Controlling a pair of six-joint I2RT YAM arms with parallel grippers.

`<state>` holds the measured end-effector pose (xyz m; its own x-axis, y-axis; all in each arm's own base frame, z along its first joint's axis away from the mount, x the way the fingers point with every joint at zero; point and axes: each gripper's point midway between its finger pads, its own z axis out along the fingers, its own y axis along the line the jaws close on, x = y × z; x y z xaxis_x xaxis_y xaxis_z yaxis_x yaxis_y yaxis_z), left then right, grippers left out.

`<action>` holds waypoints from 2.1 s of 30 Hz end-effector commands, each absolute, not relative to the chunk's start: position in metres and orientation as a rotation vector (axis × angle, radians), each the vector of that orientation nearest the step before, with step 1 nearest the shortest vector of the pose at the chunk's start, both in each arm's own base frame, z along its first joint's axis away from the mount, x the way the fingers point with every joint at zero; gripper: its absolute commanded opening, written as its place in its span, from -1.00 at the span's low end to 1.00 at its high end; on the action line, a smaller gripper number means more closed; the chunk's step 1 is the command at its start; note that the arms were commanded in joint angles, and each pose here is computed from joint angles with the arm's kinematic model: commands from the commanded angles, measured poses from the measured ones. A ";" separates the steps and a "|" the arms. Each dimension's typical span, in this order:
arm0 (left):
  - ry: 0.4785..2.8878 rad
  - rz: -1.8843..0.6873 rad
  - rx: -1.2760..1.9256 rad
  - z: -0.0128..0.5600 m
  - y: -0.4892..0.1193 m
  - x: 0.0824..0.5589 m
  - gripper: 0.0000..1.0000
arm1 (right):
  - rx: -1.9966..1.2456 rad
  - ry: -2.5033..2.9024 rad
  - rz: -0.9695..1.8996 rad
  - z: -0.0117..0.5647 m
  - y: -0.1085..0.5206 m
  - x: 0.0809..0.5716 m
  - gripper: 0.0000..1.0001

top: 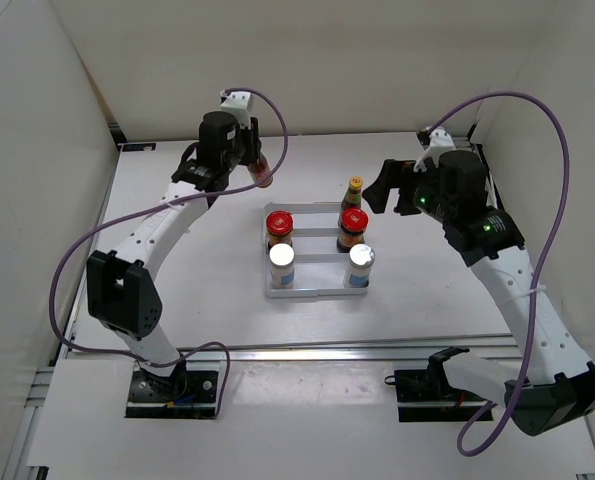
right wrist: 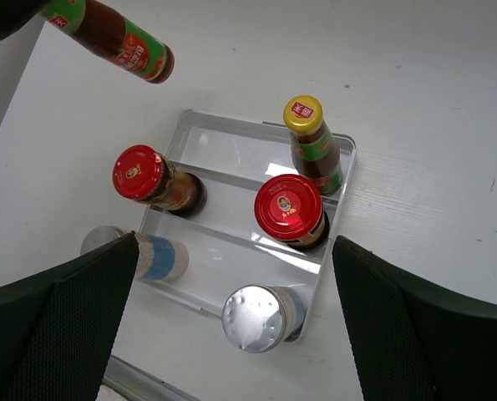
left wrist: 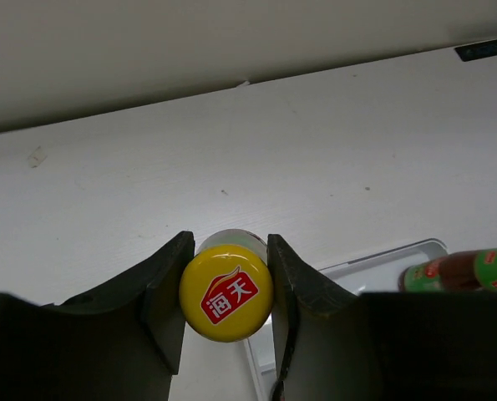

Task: Organize the condiment bottles

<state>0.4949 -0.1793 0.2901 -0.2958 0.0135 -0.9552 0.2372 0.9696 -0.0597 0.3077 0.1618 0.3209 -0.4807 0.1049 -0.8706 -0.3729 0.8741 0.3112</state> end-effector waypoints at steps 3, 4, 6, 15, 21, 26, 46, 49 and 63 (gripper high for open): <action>1.696 -0.374 0.221 0.346 -0.203 0.470 -0.79 | -0.190 1.970 0.603 0.327 0.162 0.301 1.00; 1.715 -0.412 0.237 0.334 -0.209 0.467 -0.79 | -0.190 1.979 0.602 0.325 0.162 0.300 1.00; 1.721 -0.448 0.256 0.328 -0.214 0.462 -0.79 | -0.190 1.979 0.602 0.325 0.162 0.300 1.00; 1.771 -0.497 0.278 0.299 -0.223 0.452 -0.79 | -0.190 1.989 0.600 0.322 0.160 0.297 1.00; 1.811 -0.497 0.291 0.275 -0.230 0.456 -0.79 | -0.199 1.987 0.594 0.321 0.159 0.295 1.00; 1.843 -0.492 0.294 0.259 -0.232 0.460 -0.79 | -0.192 1.977 0.587 0.322 0.157 0.292 1.00; 1.877 -0.459 0.346 0.246 -0.247 0.470 1.00 | -0.189 2.005 0.558 0.312 0.152 0.290 1.00; 1.858 -0.461 0.361 0.256 -0.252 0.469 1.00 | -0.189 2.005 0.558 0.312 0.152 0.290 1.00; 1.610 0.001 0.100 0.381 -0.107 0.414 1.00 | -0.093 2.113 0.150 0.310 0.096 0.307 1.00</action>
<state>0.4511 -0.1772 0.3466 -0.1142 0.0762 -0.9905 0.2552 0.9659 0.0449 0.3093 0.1212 0.2960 -0.5465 0.0237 -0.8371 -0.2052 0.9653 0.1612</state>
